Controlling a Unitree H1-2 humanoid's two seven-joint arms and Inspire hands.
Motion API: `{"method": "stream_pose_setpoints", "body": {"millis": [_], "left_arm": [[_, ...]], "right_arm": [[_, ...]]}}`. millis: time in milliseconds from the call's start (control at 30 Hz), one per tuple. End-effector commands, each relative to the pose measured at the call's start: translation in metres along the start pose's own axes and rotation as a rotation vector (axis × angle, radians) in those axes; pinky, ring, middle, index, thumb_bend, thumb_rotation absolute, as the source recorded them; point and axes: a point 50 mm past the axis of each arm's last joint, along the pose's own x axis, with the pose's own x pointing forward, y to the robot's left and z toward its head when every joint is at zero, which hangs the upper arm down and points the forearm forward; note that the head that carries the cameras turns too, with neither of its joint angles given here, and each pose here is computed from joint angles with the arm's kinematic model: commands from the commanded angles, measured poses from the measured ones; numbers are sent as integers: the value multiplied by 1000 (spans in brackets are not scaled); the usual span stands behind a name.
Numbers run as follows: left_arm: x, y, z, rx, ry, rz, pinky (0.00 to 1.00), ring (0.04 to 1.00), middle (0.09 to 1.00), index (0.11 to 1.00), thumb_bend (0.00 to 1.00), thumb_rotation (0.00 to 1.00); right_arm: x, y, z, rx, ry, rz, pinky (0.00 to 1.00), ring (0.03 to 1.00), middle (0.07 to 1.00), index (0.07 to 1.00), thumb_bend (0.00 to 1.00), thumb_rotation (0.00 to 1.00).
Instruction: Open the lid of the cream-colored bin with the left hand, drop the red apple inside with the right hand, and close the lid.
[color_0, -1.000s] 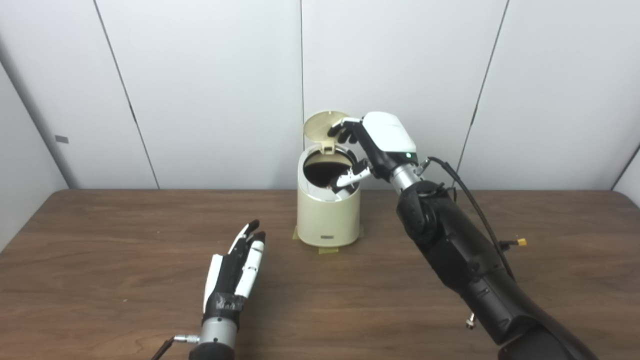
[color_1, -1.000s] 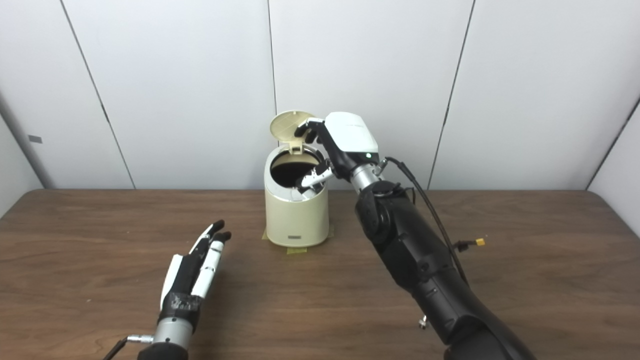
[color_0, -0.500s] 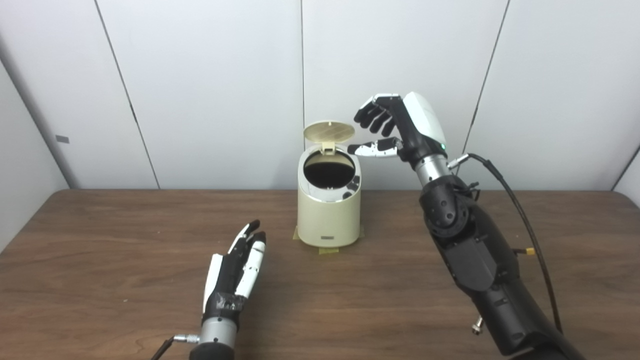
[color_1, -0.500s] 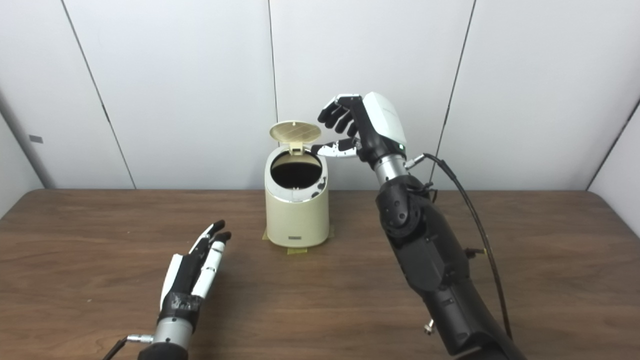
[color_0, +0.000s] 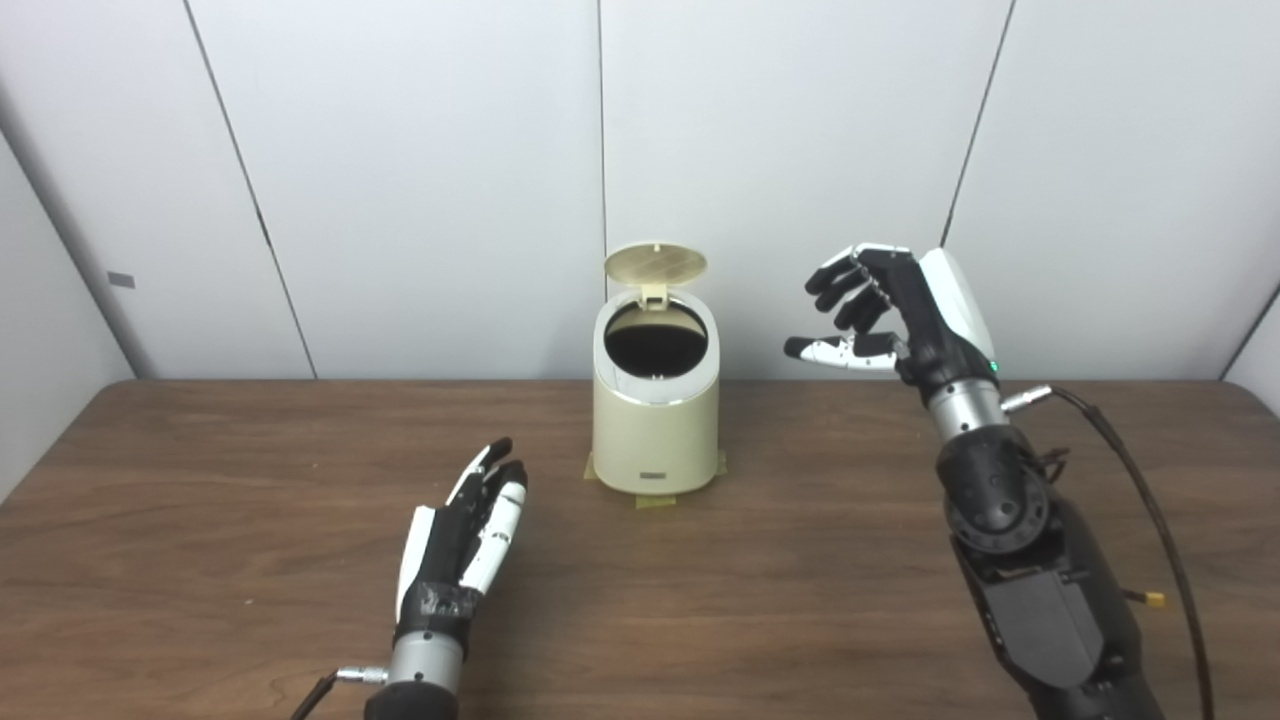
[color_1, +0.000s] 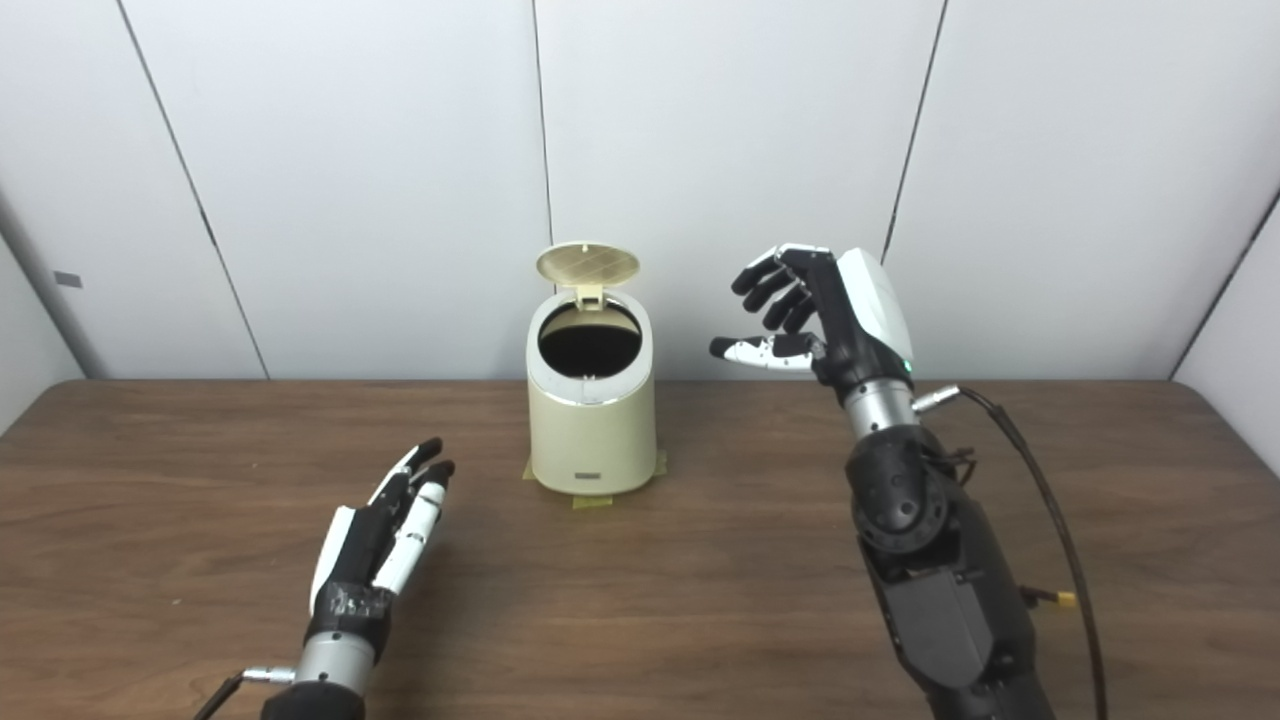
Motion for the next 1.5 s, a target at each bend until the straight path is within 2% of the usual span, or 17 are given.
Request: {"method": "stream_pose_setpoints", "body": {"millis": [0, 67, 133, 167, 200, 233, 300, 333, 400, 500, 633, 700, 767, 900, 1133, 1267, 1467], "left_arm": [[7, 4, 21, -37, -102, 0, 898, 894, 888, 934, 333, 754], [8, 7, 20, -53, -103, -1, 886, 882, 888, 935, 319, 739], [8, 12, 19, -65, -101, -2, 896, 880, 886, 934, 310, 735], [9, 15, 19, -68, -101, -3, 897, 879, 887, 934, 308, 735], [9, 18, 19, -68, -102, -3, 899, 879, 888, 935, 306, 737], [10, 21, 19, -65, -105, -4, 903, 878, 887, 935, 308, 742], [11, 26, 19, -61, -110, -1, 907, 879, 887, 935, 319, 751], [11, 28, 18, -68, -115, 6, 895, 879, 888, 934, 314, 748], [13, 32, 18, -66, -119, 15, 872, 873, 883, 925, 318, 704], [20, 38, 22, -41, -140, 6, 881, 880, 896, 938, 305, 736], [38, 45, 38, -51, -175, -6, 863, 891, 911, 948, 331, 755], [51, 48, 51, -35, -205, -11, 858, 891, 909, 943, 364, 760], [65, 50, 67, -10, -240, -19, 863, 899, 911, 940, 372, 809], [88, 48, 96, -3, -290, -55, 907, 922, 925, 945, 416, 851], [135, 28, 148, -11, -327, -143, 911, 921, 912, 918, 458, 879], [159, 12, 167, 37, -364, -205, 899, 916, 908, 906, 439, 889], [180, -11, 186, 109, -372, -275, 891, 903, 896, 897, 438, 953]], "right_arm": [[-4, -14, 7, 70, 3, -34, 387, 410, 481, 531, 517, 0], [-13, -14, 3, 131, 41, -32, 400, 412, 491, 534, 516, 0], [-23, -12, -3, 211, 80, -16, 454, 514, 488, 511, 520, 5], [-30, -11, -7, 287, 114, 14, 491, 561, 568, 504, 512, 78], [-35, -10, -10, 364, 143, 47, 585, 654, 677, 501, 505, 128], [-42, -8, -14, 443, 174, 76, 651, 714, 740, 636, 522, 269], [-54, -3, -21, 529, 214, 111, 748, 810, 841, 793, 537, 436], [-61, 1, -25, 564, 232, 114, 766, 833, 871, 832, 517, 463], [-73, 8, -31, 615, 254, 109, 800, 871, 907, 885, 452, 430], [-85, 20, -39, 679, 275, 63, 806, 878, 900, 912, 451, 383], [-96, 28, -47, 707, 276, 43, 887, 928, 936, 945, 467, 541], [-101, 30, -51, 744, 280, 28, 914, 948, 949, 947, 447, 567], [-108, 31, -56, 768, 279, 16, 924, 960, 952, 953, 435, 593], [-114, 33, -62, 784, 276, 1, 920, 963, 952, 956, 467, 619], [-125, 39, -70, 792, 306, -21, 918, 952, 951, 929, 557, 602], [-128, 45, -70, 836, 325, -13, 941, 962, 966, 935, 562, 649], [-131, 52, -75, 843, 333, 19, 981, 981, 990, 953, 556, 795]]}}
